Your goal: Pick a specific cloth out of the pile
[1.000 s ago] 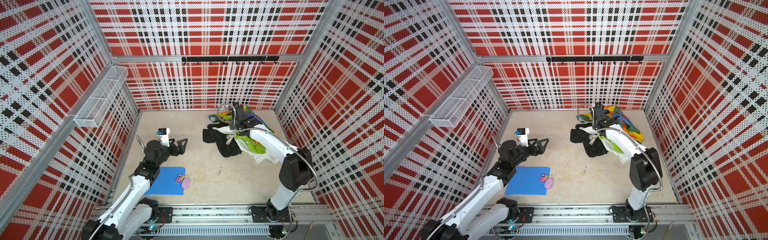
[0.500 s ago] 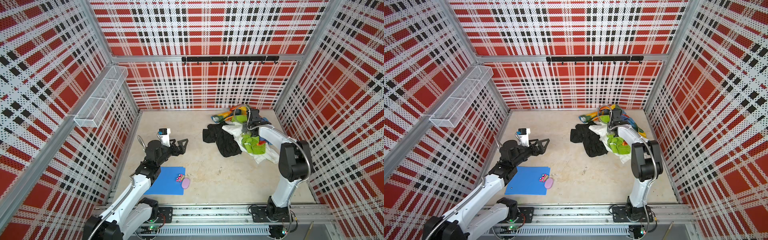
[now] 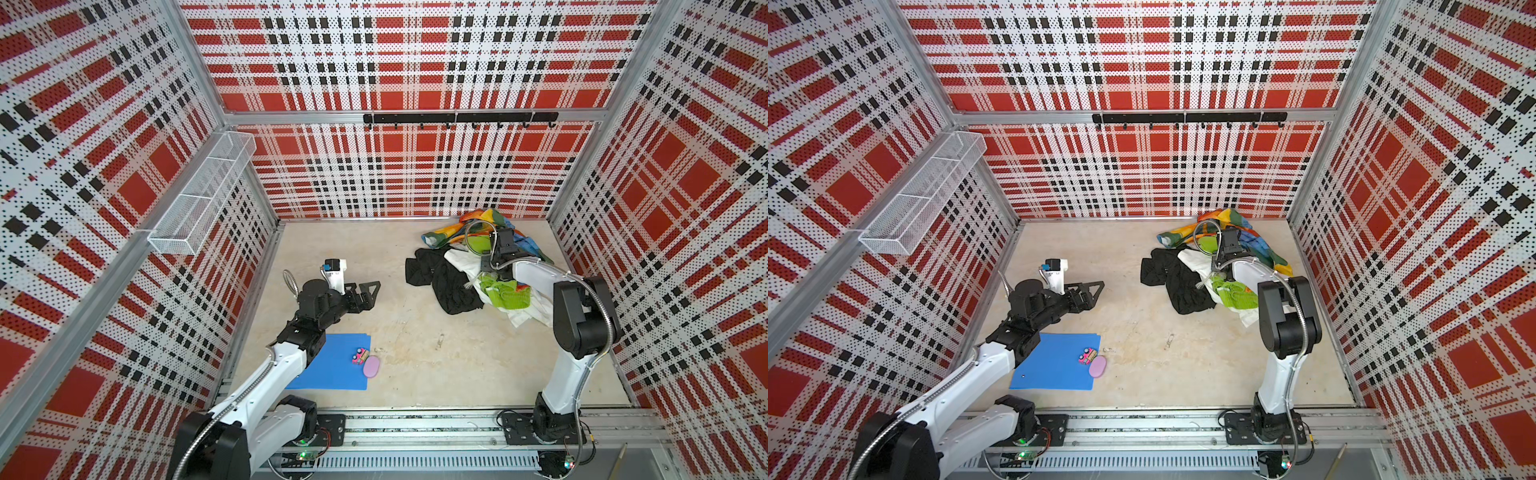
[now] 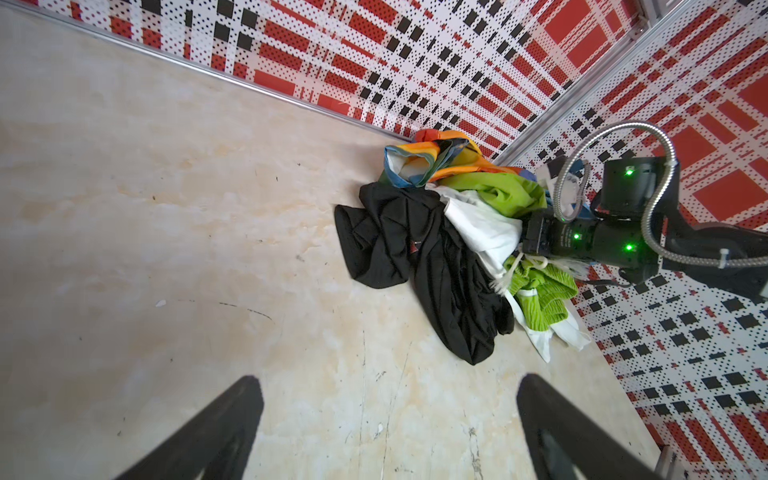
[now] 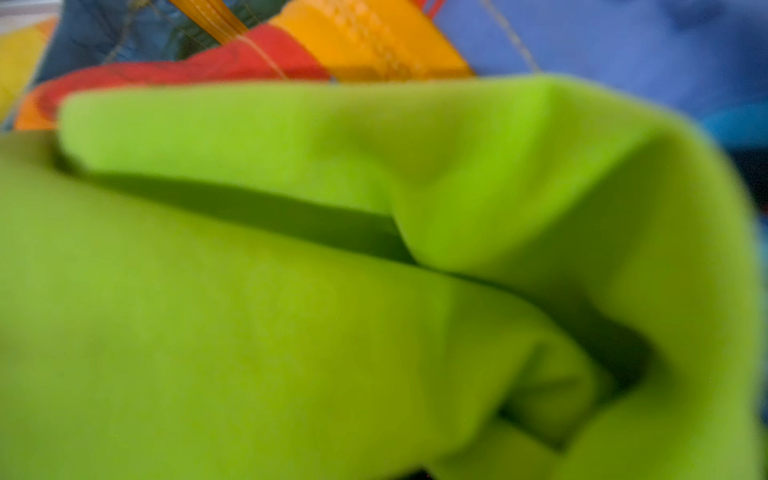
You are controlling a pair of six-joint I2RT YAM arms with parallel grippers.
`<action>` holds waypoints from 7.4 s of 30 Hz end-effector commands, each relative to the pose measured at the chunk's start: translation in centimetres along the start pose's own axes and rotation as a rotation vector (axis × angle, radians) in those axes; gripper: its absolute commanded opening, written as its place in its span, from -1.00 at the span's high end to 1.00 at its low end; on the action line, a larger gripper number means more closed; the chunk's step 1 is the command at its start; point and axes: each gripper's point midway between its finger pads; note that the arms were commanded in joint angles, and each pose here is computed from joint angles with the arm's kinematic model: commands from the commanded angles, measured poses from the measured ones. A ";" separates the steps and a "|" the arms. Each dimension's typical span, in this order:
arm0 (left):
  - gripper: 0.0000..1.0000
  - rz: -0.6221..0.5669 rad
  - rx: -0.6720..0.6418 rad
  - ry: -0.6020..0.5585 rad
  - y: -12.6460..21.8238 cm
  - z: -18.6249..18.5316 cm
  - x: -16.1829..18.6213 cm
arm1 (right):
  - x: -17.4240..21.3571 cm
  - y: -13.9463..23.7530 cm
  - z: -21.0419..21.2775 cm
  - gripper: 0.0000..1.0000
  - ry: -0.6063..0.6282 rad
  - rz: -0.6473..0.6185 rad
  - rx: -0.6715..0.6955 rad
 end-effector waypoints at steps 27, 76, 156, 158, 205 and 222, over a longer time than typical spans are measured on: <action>-0.84 0.101 0.035 -0.035 -5.6 -3.9 1.1 | -3.3 23.4 1.0 -1.00 -0.057 -0.346 -0.446; 0.21 0.523 0.141 0.281 -25.4 -9.1 13.4 | -0.1 27.8 -1.7 -1.00 -0.089 -0.389 -0.436; 1.00 -0.319 0.731 -0.097 1.8 -20.9 -28.3 | 0.1 30.6 2.3 -1.00 -0.033 -0.420 -0.718; 1.00 -0.323 0.766 -0.094 3.1 -21.1 -29.4 | 0.1 30.5 2.3 -1.00 -0.029 -0.415 -0.713; 1.00 -0.566 0.492 -0.173 18.2 -9.7 -39.1 | 4.4 32.0 18.2 -1.00 0.114 -0.296 -0.992; 1.00 -0.553 0.396 -0.132 12.7 -4.9 -35.8 | 5.5 32.2 19.6 -1.00 0.120 -0.286 -0.970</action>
Point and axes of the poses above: each gripper's point midway between its finger pads, its own y axis back along the fingers, its own z axis along the line the jaws close on, x = y × z, and after that the axes turned 5 degrees about -y, right-handed
